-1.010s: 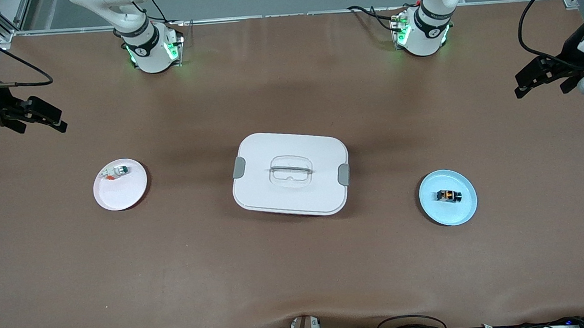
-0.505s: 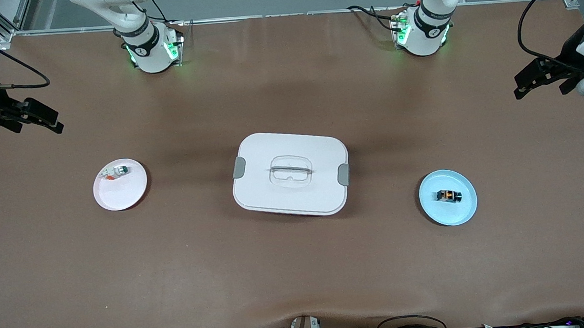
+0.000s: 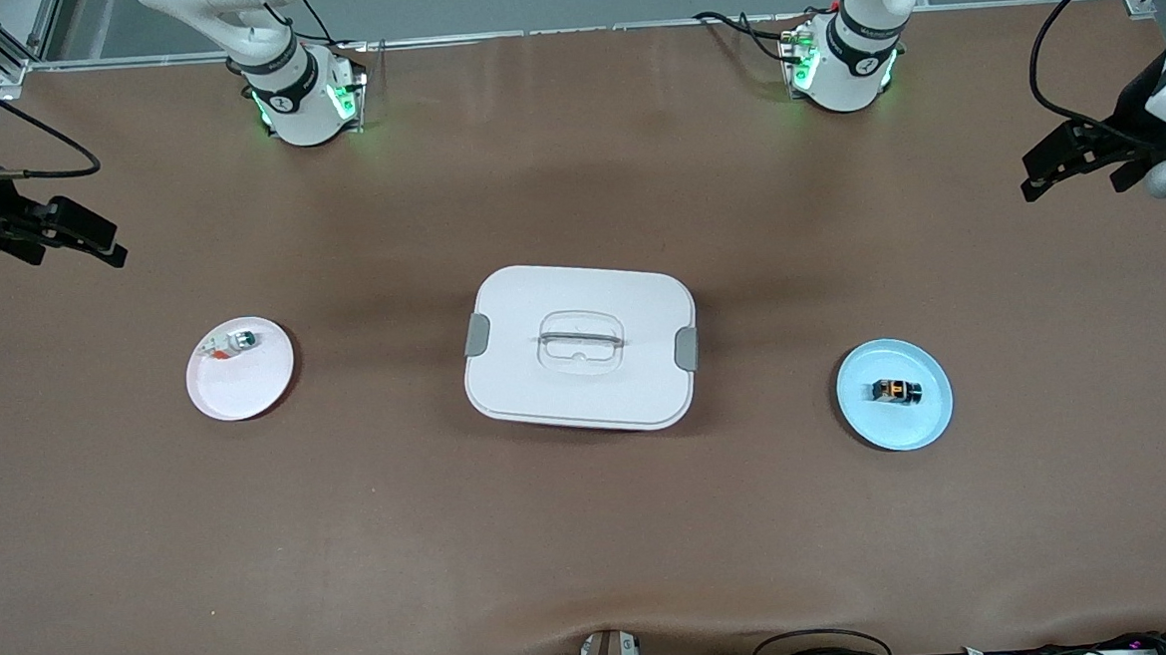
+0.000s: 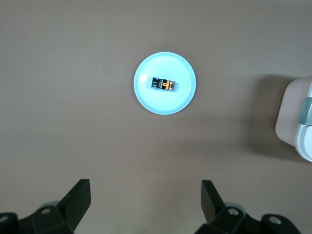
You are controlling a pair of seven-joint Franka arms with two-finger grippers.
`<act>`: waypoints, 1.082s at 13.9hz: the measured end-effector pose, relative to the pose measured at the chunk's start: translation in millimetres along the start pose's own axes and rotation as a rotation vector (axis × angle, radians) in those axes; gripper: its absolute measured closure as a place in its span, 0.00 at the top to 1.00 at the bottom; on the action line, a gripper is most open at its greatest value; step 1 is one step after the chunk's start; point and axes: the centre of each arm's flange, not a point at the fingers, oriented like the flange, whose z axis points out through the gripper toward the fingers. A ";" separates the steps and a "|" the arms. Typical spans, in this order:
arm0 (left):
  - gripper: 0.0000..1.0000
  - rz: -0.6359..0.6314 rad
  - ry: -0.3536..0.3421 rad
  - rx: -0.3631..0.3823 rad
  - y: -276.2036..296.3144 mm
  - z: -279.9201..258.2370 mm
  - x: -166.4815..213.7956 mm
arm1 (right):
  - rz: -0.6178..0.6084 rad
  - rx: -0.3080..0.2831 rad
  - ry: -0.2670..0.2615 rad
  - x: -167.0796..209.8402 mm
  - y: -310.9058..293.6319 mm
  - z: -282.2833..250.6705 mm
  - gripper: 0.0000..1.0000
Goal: Transfer orange switch to right arm and place
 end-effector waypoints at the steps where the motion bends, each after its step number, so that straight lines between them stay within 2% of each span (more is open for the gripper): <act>1: 1.00 -0.002 -0.011 -0.002 0.1 7.1 4.2 | 0.000 0.000 0.000 0.0 0.0 0.1 1.00; 15: 1.00 -0.001 -0.060 0.011 7.3 183.1 99.5 | 0.000 -0.001 -0.005 -0.4 0.2 1.5 1.00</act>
